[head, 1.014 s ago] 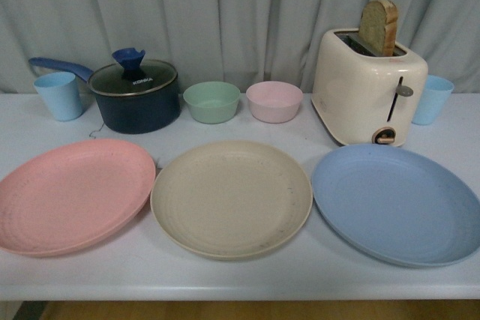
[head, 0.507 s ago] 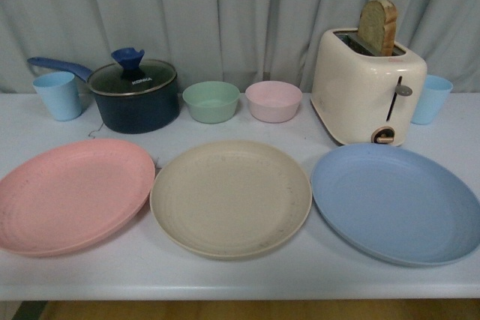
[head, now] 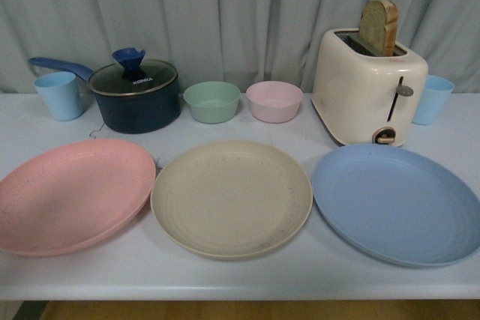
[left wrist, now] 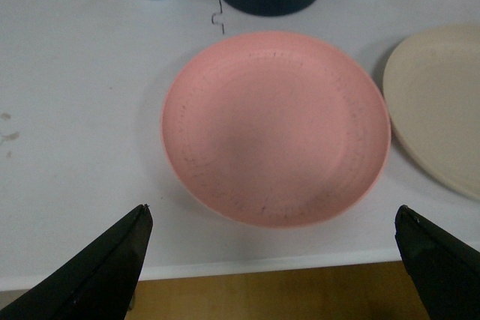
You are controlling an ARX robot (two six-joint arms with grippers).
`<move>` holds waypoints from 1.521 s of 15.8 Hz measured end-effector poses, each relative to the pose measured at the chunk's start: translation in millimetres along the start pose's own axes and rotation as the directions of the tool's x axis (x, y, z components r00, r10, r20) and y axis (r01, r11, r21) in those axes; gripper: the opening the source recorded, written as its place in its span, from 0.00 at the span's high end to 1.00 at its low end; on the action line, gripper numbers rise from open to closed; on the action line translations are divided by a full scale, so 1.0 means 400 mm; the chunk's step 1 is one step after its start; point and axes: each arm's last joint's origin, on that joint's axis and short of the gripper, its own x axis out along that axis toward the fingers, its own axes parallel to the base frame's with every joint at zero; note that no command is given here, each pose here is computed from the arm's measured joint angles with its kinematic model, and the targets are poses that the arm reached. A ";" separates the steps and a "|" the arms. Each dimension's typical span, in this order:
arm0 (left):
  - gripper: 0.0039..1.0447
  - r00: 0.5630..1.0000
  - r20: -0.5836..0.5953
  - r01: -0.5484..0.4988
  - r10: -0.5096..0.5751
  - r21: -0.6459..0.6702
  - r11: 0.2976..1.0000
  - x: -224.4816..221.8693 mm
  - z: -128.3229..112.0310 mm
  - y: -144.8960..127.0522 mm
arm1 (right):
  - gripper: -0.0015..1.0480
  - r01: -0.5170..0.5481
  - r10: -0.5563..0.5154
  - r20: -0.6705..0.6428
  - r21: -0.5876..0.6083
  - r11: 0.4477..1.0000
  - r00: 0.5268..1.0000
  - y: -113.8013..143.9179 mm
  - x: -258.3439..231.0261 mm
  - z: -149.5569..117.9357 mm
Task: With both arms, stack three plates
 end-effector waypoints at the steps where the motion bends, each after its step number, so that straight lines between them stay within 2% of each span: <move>1: 0.06 1.000 -0.028 0.008 -0.008 0.012 1.000 0.028 0.007 0.010 | 0.06 0.000 0.000 0.000 0.000 1.000 1.000 0.000 0.000 0.000; 4: 0.06 0.991 -0.133 0.033 -0.033 -0.003 0.999 0.130 0.028 0.060 | 0.06 0.000 0.000 0.000 0.000 1.000 1.000 0.000 0.000 0.000; 11: 0.06 0.969 -0.240 0.050 -0.055 -0.024 0.998 0.335 0.052 0.156 | 0.06 0.000 0.000 0.000 0.000 1.000 1.000 0.000 0.000 0.000; 21: 0.06 0.943 -0.329 0.034 -0.050 -0.054 0.998 0.479 0.011 0.212 | 0.06 0.000 0.000 0.000 0.000 1.000 1.000 0.000 0.000 0.000; 22: 0.10 0.940 -0.338 0.025 -0.045 -0.063 0.998 0.488 -0.001 0.220 | 0.06 0.000 0.000 0.000 0.000 1.000 1.000 0.000 0.000 0.000; 24: 0.31 0.936 -0.349 0.005 -0.037 -0.093 0.996 0.499 -0.015 0.240 | 0.06 0.000 0.000 0.000 0.000 1.000 1.000 0.000 0.000 0.000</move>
